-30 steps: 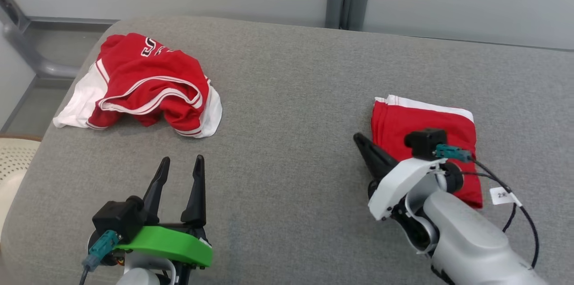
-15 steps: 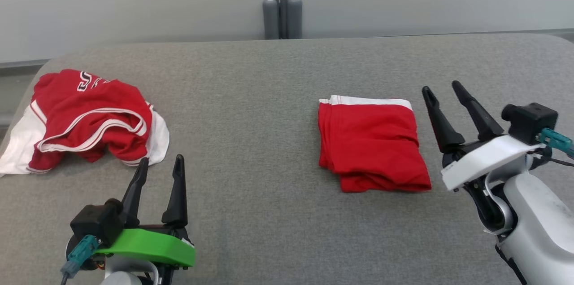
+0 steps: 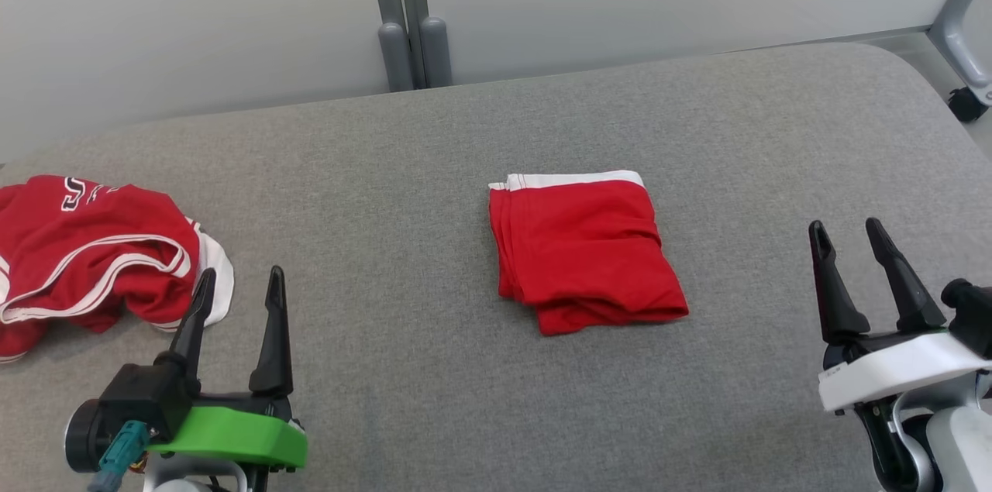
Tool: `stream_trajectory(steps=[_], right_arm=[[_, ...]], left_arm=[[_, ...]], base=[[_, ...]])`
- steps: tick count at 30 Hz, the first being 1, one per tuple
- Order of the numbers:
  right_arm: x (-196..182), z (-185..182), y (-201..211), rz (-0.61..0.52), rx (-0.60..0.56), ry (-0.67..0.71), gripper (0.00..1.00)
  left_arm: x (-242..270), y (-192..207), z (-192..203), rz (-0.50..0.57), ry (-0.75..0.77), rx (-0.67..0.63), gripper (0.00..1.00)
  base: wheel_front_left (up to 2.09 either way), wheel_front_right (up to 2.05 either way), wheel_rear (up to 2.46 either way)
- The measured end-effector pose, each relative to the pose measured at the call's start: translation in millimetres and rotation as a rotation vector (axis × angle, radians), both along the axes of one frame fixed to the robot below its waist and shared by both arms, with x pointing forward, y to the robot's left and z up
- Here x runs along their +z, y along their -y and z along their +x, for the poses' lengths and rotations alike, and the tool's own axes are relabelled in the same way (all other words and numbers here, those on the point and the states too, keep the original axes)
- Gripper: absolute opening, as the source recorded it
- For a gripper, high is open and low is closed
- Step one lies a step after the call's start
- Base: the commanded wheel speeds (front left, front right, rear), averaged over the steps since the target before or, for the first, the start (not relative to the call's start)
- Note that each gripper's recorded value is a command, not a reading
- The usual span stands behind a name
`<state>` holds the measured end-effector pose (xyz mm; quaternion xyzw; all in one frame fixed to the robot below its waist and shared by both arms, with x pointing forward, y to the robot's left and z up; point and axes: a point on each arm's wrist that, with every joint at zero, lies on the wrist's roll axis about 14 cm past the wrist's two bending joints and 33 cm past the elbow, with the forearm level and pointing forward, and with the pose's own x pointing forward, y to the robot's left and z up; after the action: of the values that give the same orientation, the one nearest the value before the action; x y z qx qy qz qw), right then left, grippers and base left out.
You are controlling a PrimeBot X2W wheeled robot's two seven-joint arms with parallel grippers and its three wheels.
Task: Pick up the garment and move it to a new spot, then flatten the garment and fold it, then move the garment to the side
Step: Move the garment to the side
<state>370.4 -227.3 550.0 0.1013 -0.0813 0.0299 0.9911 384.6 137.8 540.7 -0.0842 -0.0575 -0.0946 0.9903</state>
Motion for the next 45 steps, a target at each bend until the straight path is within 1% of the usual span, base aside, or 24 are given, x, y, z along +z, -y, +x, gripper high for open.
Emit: stream_trajectory(steps=[4, 10, 13, 24, 28, 30, 36, 37, 38, 41, 42, 45], right_arm=[[1.3, -7.4, -3.1, -0.003, -0.008, 0.002, 1.0], [1.8, -13.6, -9.0, -0.01, -0.003, -0.009, 1.0], [4.0, -12.7, -12.5, -0.011, 0.003, -0.009, 1.0], [-1.7, -4.6, -17.3, -0.027, 0.027, -0.057, 1.0], [0.6, 10.7, -21.3, -0.05, 0.056, -0.078, 1.0], [0.5, 23.1, -24.4, -0.034, 0.072, -0.101, 1.0], [4.4, 74.1, -32.9, -0.046, 0.107, -0.152, 1.0], [-2.2, 82.2, -35.9, -0.046, 0.116, -0.188, 1.0], [-21.8, 95.9, -41.8, -0.046, 0.136, -0.28, 1.0], [-51.1, 113.3, -46.7, -0.036, 0.157, -0.426, 1.0], [-64.1, 115.7, -49.3, -0.038, 0.167, -0.489, 1.0], [-119.7, 109.2, -63.5, 0.0, 0.221, -0.764, 1.0]], left_arm=[[-9.2, -2.6, -5.7, 0.025, -0.018, 0.007, 1.0], [-13.4, -6.8, -11.3, 0.031, -0.021, 0.026, 1.0], [-13.8, -9.6, -12.5, 0.054, -0.014, 0.031, 1.0], [-20.8, -10.0, -14.2, 0.044, -0.024, 0.034, 1.0], [-22.5, -11.6, -12.5, 0.044, -0.026, 0.036, 1.0], [-22.7, -10.3, -9.7, 0.039, -0.025, 0.031, 1.0], [-22.2, -11.3, 0.1, 0.025, -0.021, 0.031, 1.0], [-22.8, -12.5, 1.0, 0.022, -0.023, 0.034, 1.0], [-24.9, -16.3, 2.3, 0.019, -0.029, 0.046, 1.0], [-26.7, -20.9, 4.6, 0.016, -0.034, 0.058, 1.0], [-27.8, -23.1, 5.0, 0.016, -0.037, 0.064, 1.0], [-33.3, -32.8, 3.5, 0.017, -0.055, 0.094, 1.0]], base=[[0.0, 0.0, 0.0], [0.0, 0.0, 0.0], [0.0, 0.0, 0.0], [0.0, 0.0, 0.0], [0.0, 0.0, 0.0], [0.0, 0.0, 0.0], [0.0, 0.0, 0.0], [0.0, 0.0, 0.0], [0.0, 0.0, 0.0], [0.0, 0.0, 0.0], [0.0, 0.0, 0.0], [0.0, 0.0, 0.0]])
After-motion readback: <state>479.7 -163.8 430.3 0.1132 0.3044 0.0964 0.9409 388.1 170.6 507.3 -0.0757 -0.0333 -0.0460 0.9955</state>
